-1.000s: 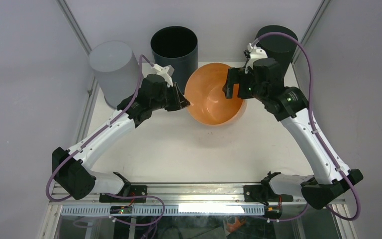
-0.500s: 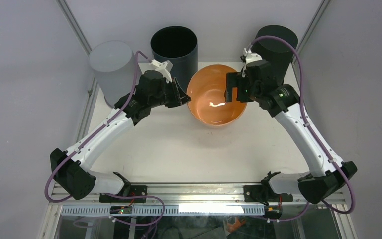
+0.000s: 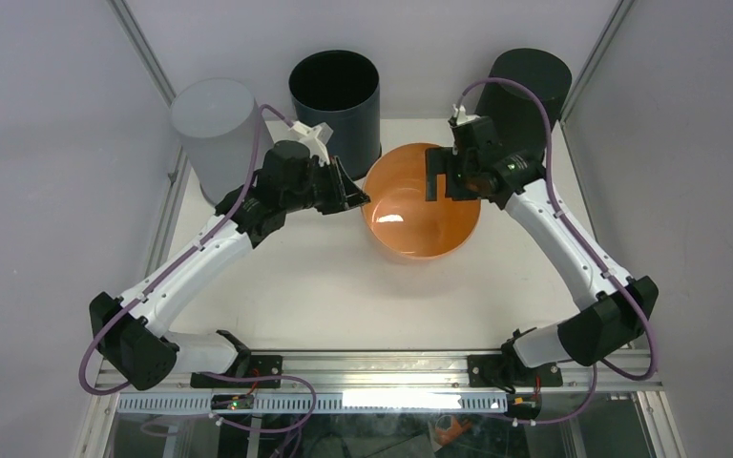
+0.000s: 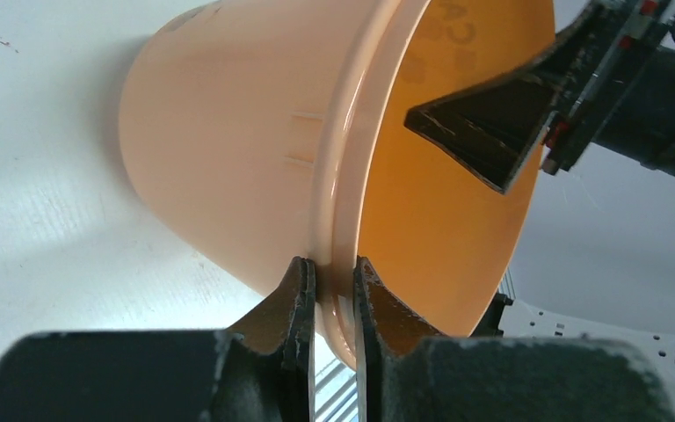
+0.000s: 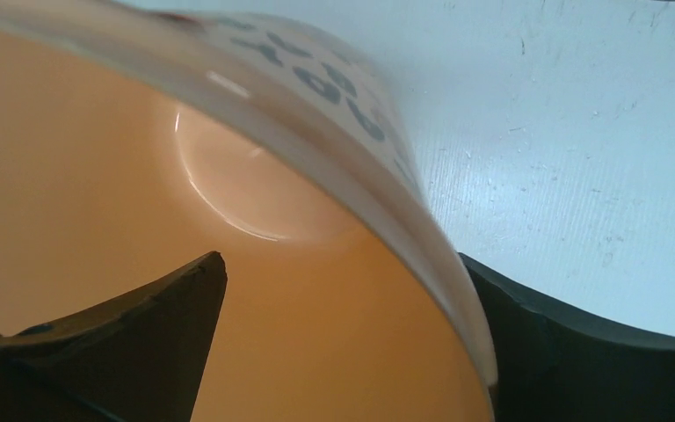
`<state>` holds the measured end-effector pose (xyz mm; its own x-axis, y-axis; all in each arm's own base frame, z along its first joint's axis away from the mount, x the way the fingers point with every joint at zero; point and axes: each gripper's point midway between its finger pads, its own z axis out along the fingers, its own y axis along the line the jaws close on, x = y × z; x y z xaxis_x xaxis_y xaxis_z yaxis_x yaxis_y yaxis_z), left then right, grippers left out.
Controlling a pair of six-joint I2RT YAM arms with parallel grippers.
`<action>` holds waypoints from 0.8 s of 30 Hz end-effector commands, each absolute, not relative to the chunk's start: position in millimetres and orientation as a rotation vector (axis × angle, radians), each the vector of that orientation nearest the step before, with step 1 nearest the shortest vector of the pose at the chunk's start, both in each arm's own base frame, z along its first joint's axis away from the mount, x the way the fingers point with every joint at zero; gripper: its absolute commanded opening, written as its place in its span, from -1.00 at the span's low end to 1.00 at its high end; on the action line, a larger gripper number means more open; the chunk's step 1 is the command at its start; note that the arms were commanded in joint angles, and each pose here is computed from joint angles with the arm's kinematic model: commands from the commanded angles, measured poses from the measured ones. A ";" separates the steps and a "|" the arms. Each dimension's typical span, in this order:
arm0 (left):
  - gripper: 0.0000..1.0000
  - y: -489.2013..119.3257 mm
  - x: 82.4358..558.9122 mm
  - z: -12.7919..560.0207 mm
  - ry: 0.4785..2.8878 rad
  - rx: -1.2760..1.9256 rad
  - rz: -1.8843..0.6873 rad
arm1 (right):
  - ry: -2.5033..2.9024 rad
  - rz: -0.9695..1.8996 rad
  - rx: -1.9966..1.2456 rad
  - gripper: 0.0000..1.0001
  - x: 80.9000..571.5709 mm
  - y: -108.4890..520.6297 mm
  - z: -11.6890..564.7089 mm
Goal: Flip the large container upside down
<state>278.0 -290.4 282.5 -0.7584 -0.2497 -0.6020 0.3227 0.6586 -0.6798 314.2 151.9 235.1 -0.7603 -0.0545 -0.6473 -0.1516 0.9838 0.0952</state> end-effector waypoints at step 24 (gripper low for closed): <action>-1.00 -299.6 270.1 325.3 2.097 0.124 -1.131 | 2.210 0.321 -0.095 0.98 334.1 157.8 316.8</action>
<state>264.1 -288.8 273.2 -0.7886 -0.1893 -0.5851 0.3204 0.6856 -0.6537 338.1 154.7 272.0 -0.7007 -0.0051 -0.7134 -0.1436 0.9805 0.1340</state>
